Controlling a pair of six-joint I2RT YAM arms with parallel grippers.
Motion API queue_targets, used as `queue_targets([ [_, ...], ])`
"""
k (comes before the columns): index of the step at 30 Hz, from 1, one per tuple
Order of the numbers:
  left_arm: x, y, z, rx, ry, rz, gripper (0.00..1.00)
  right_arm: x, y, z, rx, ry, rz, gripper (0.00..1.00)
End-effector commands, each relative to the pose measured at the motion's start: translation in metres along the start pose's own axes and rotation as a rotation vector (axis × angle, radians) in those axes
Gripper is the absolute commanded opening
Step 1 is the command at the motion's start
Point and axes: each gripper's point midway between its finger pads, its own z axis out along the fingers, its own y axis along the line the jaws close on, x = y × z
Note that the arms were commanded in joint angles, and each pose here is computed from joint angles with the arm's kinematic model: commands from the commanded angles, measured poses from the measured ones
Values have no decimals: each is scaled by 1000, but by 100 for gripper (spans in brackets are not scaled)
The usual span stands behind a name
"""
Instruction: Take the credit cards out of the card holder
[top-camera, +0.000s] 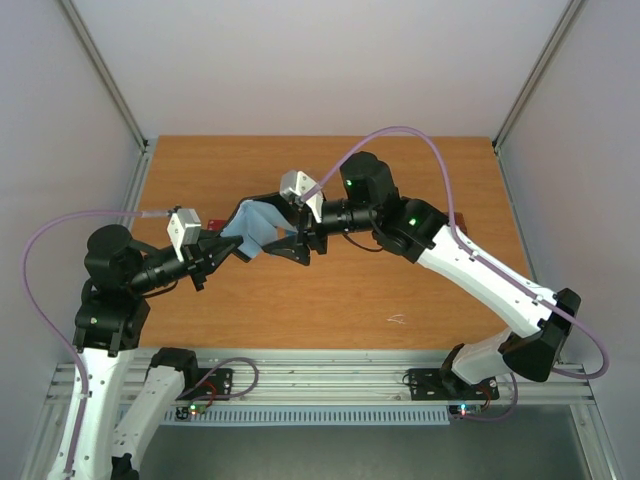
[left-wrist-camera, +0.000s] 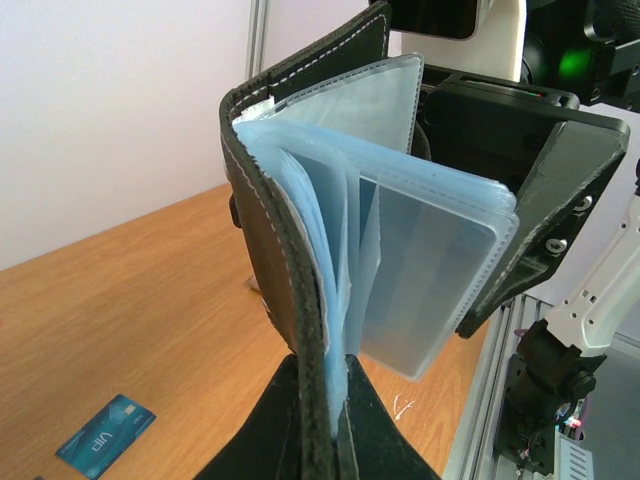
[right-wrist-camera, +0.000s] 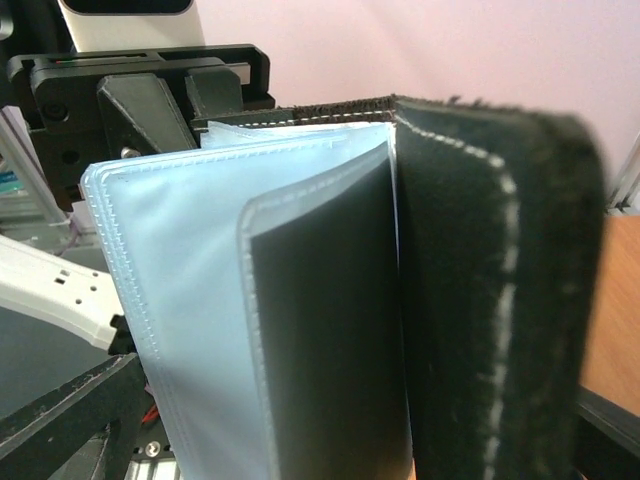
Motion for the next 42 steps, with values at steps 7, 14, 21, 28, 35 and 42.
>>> queue_targets([
  [7,-8,-3,1,22,-27,43,0,1,-14,3,79,34,-11,86],
  [14,-7,-4,1,24,-26,43,0,-2,-28,-1,163,38,-2,77],
  [21,-5,-4,1,30,-23,40,0,0,-34,1,185,57,28,60],
  [28,-1,-7,1,45,-15,48,0,-4,-26,0,119,43,44,36],
  [35,0,-5,1,33,-16,46,0,-7,-15,-6,31,31,64,11],
  [42,0,3,3,10,-30,-3,1,-13,-10,-10,-25,12,117,1],
])
